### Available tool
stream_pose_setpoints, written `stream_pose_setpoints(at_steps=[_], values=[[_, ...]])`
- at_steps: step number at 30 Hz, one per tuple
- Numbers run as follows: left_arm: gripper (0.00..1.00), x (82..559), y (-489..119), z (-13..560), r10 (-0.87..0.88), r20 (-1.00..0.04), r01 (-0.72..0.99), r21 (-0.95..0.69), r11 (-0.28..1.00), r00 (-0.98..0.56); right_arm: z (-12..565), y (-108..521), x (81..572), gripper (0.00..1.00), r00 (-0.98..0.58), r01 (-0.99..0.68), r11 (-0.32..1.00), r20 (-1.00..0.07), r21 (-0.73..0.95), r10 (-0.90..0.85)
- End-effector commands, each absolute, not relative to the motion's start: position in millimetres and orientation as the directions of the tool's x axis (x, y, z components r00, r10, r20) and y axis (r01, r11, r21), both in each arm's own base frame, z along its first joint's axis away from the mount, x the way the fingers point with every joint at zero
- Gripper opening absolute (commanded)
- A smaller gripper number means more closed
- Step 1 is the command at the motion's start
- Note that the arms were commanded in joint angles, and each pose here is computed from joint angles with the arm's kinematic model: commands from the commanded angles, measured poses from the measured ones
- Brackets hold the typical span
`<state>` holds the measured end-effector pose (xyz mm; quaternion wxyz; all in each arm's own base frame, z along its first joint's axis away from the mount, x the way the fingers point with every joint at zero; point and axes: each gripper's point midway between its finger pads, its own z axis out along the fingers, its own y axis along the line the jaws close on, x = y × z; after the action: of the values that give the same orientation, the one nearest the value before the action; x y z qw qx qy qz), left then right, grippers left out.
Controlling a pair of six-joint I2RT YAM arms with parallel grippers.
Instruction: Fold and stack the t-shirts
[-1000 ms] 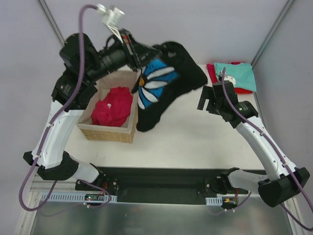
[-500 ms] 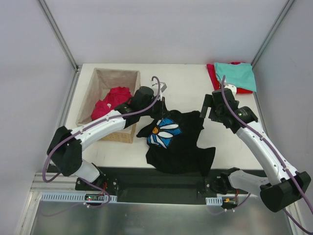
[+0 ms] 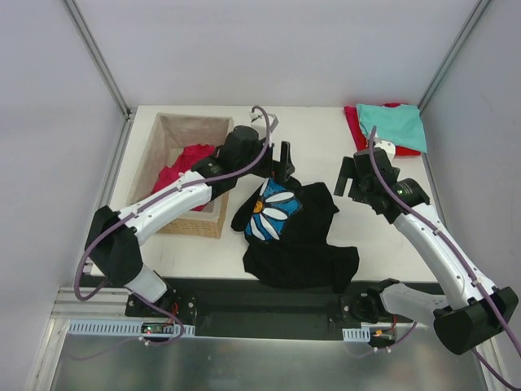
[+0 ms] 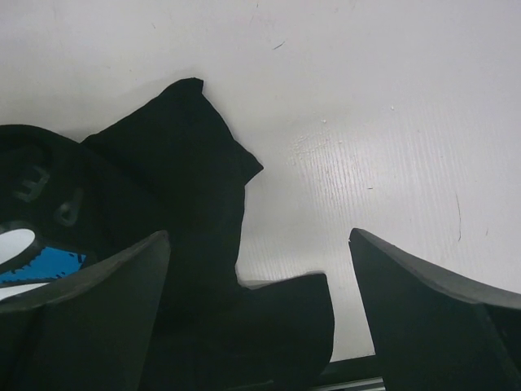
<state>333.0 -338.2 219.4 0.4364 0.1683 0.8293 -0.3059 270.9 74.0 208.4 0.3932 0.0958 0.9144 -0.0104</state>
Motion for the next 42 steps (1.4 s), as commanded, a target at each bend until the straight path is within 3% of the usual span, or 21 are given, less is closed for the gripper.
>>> stream_pose_setpoints(at_steps=[1, 6, 11, 24, 37, 38, 39, 40, 41, 42], values=[[0.99, 346.4, -269.2, 331.5, -0.067, -0.899, 0.442, -0.276, 0.853, -0.432, 199.0, 78.2, 276.0, 0.96, -0.680, 0.175, 0.983, -0.716, 0.053, 0.160], [0.99, 340.8, -198.2, 367.1, -0.118, -0.920, 0.312, -0.244, 0.918, -0.374, 188.3, 88.4, 281.1, 0.96, -0.694, 0.157, 0.985, -0.701, 0.077, 0.166], [0.99, 334.8, -148.3, 325.5, -0.129, -0.875, 0.163, -0.228, 0.960, -0.468, 184.6, 93.0, 283.5, 0.96, -0.698, 0.149, 0.985, -0.696, 0.091, 0.170], [0.99, 328.1, -158.9, 193.2, -0.045, -0.685, 0.122, -0.194, 0.973, -0.727, 183.8, 88.0, 280.1, 0.96, -0.695, 0.147, 0.987, -0.702, 0.069, 0.153], [0.98, 292.9, -155.9, 132.5, -0.046, -0.549, 0.088, -0.216, 0.972, -0.835, 175.0, 93.8, 284.0, 0.96, -0.709, 0.137, 0.988, -0.688, 0.076, 0.151], [0.92, 291.7, -155.0, 130.7, -0.045, -0.546, 0.087, -0.213, 0.973, -0.837, 173.0, 95.0, 283.5, 0.96, -0.714, 0.132, 0.988, -0.684, 0.079, 0.151], [0.77, 289.3, -154.0, 125.3, -0.040, -0.534, 0.086, -0.208, 0.974, -0.844, 171.4, 95.3, 283.7, 0.96, -0.713, 0.136, 0.987, -0.684, 0.082, 0.155], [0.34, 288.4, -153.4, 123.9, -0.035, -0.530, 0.087, -0.204, 0.975, -0.847, 169.4, 95.6, 283.1, 0.96, -0.717, 0.134, 0.988, -0.680, 0.082, 0.154], [0.10, 286.8, -150.4, 121.7, -0.036, -0.523, 0.076, -0.192, 0.978, -0.851, 167.9, 96.1, 282.8, 0.96, -0.718, 0.135, 0.987, -0.678, 0.085, 0.156], [0.00, 286.6, -148.9, 119.2, -0.035, -0.517, 0.069, -0.182, 0.981, -0.856, 165.3, 96.0, 282.4, 0.96, -0.720, 0.136, 0.987, -0.676, 0.084, 0.157]])
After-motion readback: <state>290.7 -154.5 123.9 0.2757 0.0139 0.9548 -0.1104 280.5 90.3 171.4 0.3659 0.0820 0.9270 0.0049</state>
